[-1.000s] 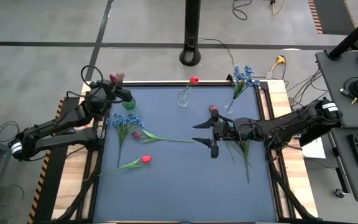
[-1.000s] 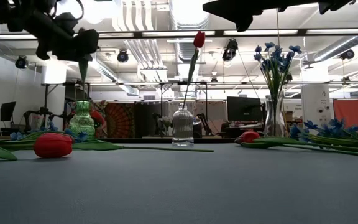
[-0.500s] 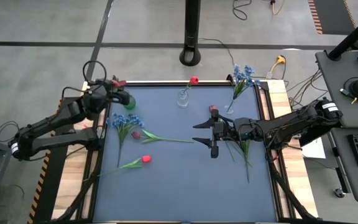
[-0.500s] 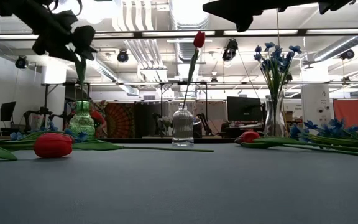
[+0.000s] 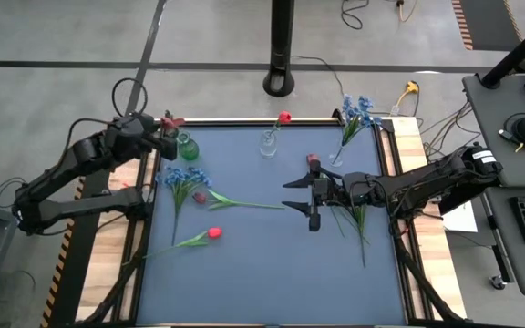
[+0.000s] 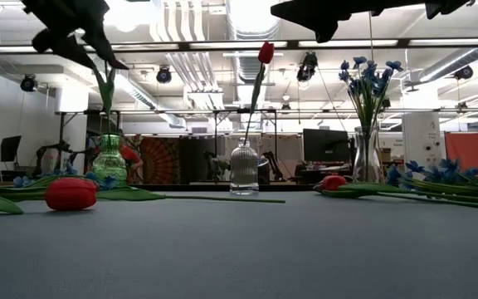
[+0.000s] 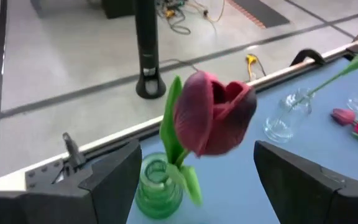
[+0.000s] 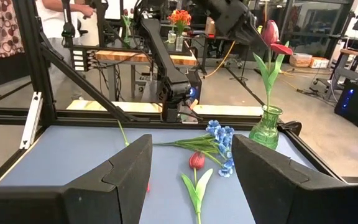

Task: Sort flowers into vase by color
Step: Put the center dark red flower into the green vase, then put the right dark red flower into the green vase

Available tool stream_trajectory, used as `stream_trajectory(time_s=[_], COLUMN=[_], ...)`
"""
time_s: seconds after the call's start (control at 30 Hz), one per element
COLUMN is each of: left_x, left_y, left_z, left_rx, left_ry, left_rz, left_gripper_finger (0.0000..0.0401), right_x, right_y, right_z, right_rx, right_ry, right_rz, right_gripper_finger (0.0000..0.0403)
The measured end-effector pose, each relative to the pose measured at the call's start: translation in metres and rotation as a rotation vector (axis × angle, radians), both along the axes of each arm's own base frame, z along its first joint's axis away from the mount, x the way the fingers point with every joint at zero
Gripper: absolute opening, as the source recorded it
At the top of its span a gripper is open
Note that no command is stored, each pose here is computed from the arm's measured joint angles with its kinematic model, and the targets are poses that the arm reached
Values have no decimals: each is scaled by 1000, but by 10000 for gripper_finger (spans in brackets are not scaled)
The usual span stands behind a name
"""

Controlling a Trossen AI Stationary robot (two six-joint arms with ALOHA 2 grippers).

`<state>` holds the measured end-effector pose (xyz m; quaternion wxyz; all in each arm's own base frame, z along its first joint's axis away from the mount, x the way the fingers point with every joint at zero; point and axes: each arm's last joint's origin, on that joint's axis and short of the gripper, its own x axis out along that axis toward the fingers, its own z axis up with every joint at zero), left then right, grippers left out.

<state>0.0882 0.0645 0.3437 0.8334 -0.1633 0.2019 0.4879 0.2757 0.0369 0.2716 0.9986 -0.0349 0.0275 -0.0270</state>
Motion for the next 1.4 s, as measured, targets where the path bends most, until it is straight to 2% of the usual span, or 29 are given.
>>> stream_trajectory(time_s=[0.23,0.43,0.53,0.7,0.93,1.07,1.17,1.4], left_x=[-10,-14,-25,-42,-48,-41,-31,-9], left_y=[-6,-13,-19,-28,-33,-34,-34,-39], left_z=[15,22,29,46,57,66,80,110], left_rx=[-78,-171,-224,-244,-243,-189,-98,64], left_ry=[12,-7,20,12,-42,-140,-262,-491], left_rz=[20,-72,-50,10,-57,-192,-329,-606], left_gripper_finger=[293,293,292,287,286,286,286,286], right_x=[0,0,0,-1,0,-3,-9,-27], right_y=[0,0,0,0,-2,-3,-4,-6], right_z=[0,0,-2,-7,-3,0,3,-9], right_rx=[0,47,79,133,201,234,277,447], right_ry=[0,-2,17,68,277,437,549,771], right_rz=[0,-2,-5,-14,-108,-171,-218,-385], right_gripper_finger=[215,215,215,215,215,215,215,215])
